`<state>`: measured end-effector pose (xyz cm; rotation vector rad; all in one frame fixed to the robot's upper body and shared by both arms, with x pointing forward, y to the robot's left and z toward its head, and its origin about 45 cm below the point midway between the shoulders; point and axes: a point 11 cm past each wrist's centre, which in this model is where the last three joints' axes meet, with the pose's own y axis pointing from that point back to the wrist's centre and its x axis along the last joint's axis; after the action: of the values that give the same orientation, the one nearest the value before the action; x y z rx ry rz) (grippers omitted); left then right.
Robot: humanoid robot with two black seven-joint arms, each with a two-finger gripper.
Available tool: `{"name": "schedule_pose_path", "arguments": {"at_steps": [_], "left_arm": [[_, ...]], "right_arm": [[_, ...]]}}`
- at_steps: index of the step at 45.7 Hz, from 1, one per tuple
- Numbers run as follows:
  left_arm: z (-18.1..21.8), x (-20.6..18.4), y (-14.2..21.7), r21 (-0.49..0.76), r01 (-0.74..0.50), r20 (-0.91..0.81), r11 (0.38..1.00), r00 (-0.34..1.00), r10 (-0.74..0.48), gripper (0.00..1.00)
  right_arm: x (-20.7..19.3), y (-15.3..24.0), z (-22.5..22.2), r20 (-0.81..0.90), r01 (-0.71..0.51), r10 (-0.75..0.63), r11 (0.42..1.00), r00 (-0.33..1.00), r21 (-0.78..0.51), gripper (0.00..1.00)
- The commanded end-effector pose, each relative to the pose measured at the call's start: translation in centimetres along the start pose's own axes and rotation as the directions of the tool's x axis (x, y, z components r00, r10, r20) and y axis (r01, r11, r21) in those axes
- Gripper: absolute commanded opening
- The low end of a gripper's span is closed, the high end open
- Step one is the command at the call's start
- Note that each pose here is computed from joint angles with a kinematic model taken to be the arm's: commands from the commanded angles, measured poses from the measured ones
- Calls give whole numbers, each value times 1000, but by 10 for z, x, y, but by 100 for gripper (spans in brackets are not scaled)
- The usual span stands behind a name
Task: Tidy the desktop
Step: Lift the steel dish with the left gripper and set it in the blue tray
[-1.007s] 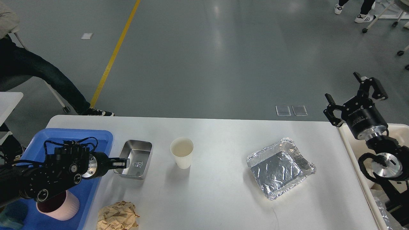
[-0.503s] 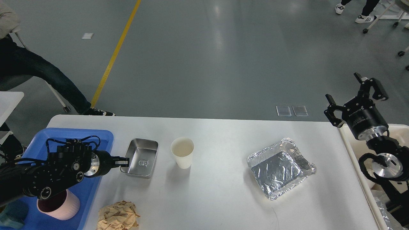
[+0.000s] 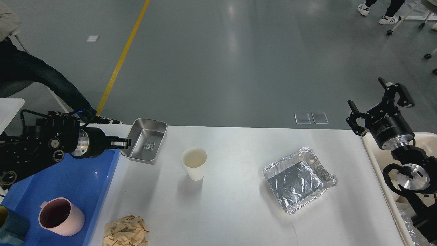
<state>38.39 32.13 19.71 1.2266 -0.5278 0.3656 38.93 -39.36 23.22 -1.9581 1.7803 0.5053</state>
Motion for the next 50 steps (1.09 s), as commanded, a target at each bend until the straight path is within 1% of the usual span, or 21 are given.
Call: {"name": "schedule_pose_path", "arguments": {"at_steps": [1, 6, 12, 20, 27, 32, 41, 50], "left_arm": [[-12, 25, 47, 27, -30, 28, 999, 999, 29, 0], [-24, 44, 75, 64, -42, 34, 997, 999, 39, 0], [-32, 47, 86, 70, -58, 22, 996, 998, 56, 0], [-51, 36, 87, 124, -50, -6, 991, 999, 51, 0], [-98, 16, 89, 236, -26, -78, 971, 996, 46, 0], [-120, 1, 87, 273, -8, -122, 962, 992, 43, 0], [-148, -42, 67, 335, 28, -173, 942, 984, 32, 1], [-169, -64, 44, 393, 37, -199, 919, 979, 46, 1]], "right_arm": [[-2, 0, 2, 5, 3, -3, 1000, 1000, -2, 100], [-4, -1, 3, 7, 7, -7, 1000, 1000, -1, 100], [-4, -1, 4, 9, 8, -8, 1000, 1000, -3, 100], [-3, -1, 2, 3, 6, -6, 1000, 1000, -2, 100], [-4, -1, 0, 2, 8, -8, 1000, 1000, 1, 100], [-4, -1, 1, 4, 9, -9, 1000, 1000, 0, 100], [-3, -1, 1, 0, 6, -6, 1000, 1000, -2, 100], [-3, -1, 1, 0, 6, -6, 1000, 1000, -2, 100]]}}
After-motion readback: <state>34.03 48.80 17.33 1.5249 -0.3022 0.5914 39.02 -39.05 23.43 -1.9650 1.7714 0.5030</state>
